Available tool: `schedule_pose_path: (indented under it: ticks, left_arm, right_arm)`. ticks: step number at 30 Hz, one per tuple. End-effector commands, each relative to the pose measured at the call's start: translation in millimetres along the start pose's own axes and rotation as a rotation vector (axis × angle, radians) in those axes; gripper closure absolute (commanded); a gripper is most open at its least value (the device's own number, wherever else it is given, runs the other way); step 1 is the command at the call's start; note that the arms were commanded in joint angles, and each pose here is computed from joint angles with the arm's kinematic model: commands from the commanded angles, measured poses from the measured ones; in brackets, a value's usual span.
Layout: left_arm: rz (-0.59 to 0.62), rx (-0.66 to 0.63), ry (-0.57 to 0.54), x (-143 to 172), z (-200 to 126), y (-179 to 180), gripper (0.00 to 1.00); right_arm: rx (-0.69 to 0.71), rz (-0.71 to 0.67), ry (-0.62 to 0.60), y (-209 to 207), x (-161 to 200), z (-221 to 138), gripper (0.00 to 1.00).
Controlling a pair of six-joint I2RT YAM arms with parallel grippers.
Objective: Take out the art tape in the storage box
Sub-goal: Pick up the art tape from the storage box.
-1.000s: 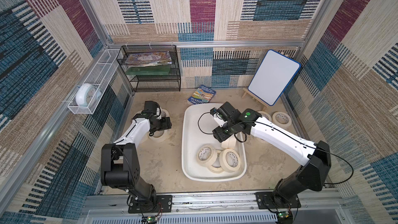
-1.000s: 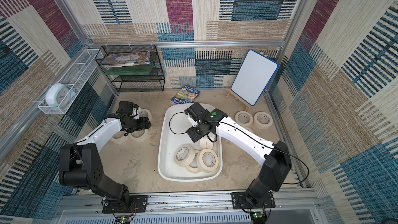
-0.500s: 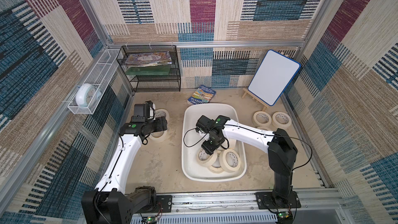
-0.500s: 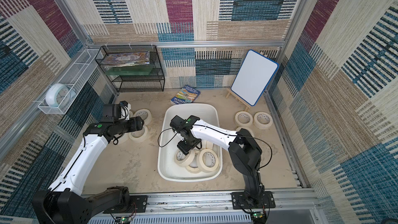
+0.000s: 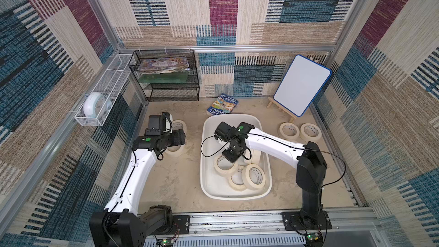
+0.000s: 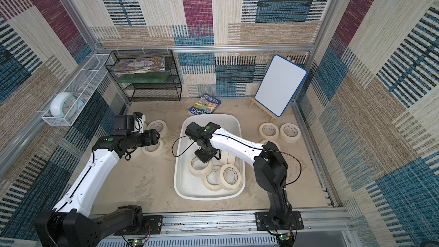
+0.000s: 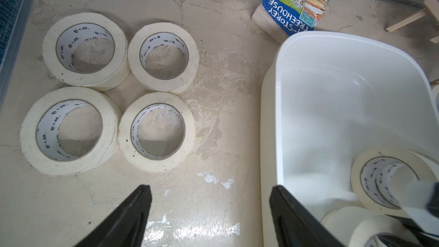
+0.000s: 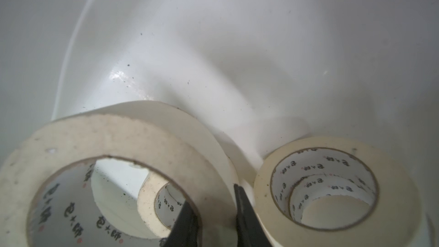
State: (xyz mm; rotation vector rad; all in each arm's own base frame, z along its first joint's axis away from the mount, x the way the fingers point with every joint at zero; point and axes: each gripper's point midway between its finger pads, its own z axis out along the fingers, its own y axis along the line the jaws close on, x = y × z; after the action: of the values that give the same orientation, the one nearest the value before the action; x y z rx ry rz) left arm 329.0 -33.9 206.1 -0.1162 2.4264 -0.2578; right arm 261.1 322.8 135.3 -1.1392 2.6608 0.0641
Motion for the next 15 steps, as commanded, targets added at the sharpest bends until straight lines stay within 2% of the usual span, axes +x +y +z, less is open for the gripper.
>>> schedule_pose_path:
  ticks: [1,4,8,11,15]
  left_arm:
    - [0.025,0.033,-0.020,-3,-6,-12,0.17]
    - [0.067,0.069,-0.020,-2,-9,-29,0.18]
    - [0.185,0.131,0.024,7,-8,-68,0.19]
    - [0.266,0.220,0.058,17,-10,-107,0.19]
    - [0.364,0.353,0.121,40,-12,-158,0.20]
  right_arm:
    - [0.079,0.084,-0.061,-34,-4,-28,1.00]
    - [0.099,0.211,-0.143,-78,0,-53,1.00]
    - [0.202,0.452,-0.252,-169,29,-82,1.00]
    - [0.295,0.641,-0.277,-239,70,-90,1.00]
    - [0.363,0.917,-0.303,-317,140,-84,1.00]
